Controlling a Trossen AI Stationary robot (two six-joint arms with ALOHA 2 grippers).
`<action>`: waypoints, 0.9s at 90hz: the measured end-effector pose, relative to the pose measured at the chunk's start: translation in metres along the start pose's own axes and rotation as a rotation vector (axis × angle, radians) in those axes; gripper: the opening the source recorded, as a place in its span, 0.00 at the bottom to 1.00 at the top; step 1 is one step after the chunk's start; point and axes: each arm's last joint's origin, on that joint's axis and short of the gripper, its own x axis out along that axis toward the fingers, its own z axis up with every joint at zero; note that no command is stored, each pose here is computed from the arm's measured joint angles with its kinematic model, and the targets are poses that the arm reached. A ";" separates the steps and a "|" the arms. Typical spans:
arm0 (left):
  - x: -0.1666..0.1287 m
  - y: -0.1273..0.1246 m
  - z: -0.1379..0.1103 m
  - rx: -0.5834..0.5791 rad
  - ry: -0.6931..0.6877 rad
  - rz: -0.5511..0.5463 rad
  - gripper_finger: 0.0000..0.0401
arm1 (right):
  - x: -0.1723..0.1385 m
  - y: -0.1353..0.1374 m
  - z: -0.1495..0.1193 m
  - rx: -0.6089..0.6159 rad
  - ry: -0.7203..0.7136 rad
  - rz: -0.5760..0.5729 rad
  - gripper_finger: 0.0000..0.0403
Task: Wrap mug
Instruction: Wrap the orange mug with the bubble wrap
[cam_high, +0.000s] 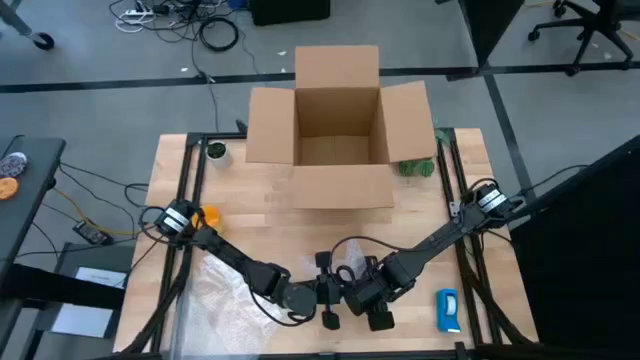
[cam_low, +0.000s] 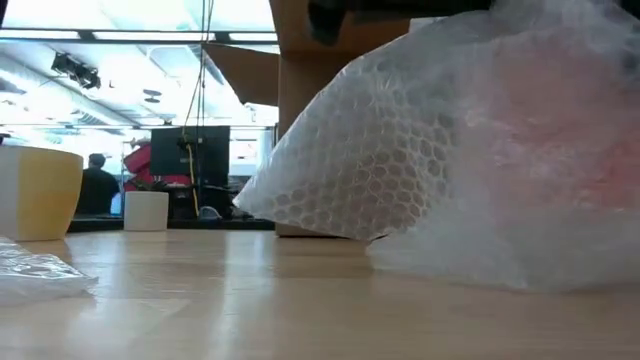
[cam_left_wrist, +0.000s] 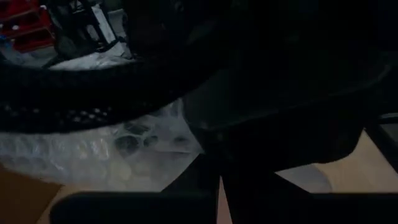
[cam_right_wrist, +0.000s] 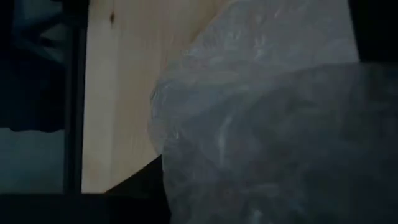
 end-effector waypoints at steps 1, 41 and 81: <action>0.000 0.000 0.000 -0.001 0.000 -0.003 0.00 | 0.000 0.000 0.000 0.000 -0.002 -0.002 0.47; 0.005 0.004 0.001 -0.056 0.002 -0.064 0.00 | -0.038 -0.004 -0.008 0.120 -0.057 -0.055 0.59; 0.007 0.007 -0.004 -0.035 0.045 -0.065 0.00 | -0.045 0.004 -0.025 0.158 0.065 -0.037 0.58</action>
